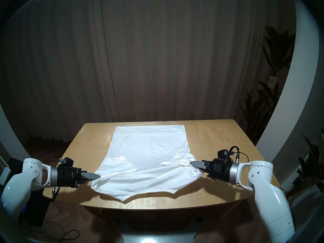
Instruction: Fold the shirt by bringing both sleeves in and then folding it in half
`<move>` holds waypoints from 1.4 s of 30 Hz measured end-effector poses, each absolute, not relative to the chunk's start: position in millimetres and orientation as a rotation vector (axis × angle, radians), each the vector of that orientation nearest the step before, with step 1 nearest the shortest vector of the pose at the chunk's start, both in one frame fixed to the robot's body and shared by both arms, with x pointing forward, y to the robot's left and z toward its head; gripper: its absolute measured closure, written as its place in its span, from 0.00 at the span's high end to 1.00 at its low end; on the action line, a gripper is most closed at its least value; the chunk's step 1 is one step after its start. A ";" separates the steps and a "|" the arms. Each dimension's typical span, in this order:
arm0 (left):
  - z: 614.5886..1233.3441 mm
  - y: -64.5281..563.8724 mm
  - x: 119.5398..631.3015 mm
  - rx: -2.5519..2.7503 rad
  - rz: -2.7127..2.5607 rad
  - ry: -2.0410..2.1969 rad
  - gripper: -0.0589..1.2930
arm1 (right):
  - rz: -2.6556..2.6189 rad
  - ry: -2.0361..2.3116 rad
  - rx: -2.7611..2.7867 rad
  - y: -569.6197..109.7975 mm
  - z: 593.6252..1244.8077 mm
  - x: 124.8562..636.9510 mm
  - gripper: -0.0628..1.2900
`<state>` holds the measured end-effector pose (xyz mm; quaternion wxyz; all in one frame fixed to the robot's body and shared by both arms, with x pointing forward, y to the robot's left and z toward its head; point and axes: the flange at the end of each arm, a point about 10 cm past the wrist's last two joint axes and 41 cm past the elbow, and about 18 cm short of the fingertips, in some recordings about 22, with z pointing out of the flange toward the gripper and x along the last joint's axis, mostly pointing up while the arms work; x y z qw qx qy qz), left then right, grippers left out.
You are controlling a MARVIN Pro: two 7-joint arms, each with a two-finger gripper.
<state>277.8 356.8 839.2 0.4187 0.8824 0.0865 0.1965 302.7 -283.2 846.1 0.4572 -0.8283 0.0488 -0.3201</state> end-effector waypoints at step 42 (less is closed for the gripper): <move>860.6 372.2 180.2 2.255 0.528 0.328 0.03 | -0.803 0.042 -1.915 -276.6 875.4 262.7 0.03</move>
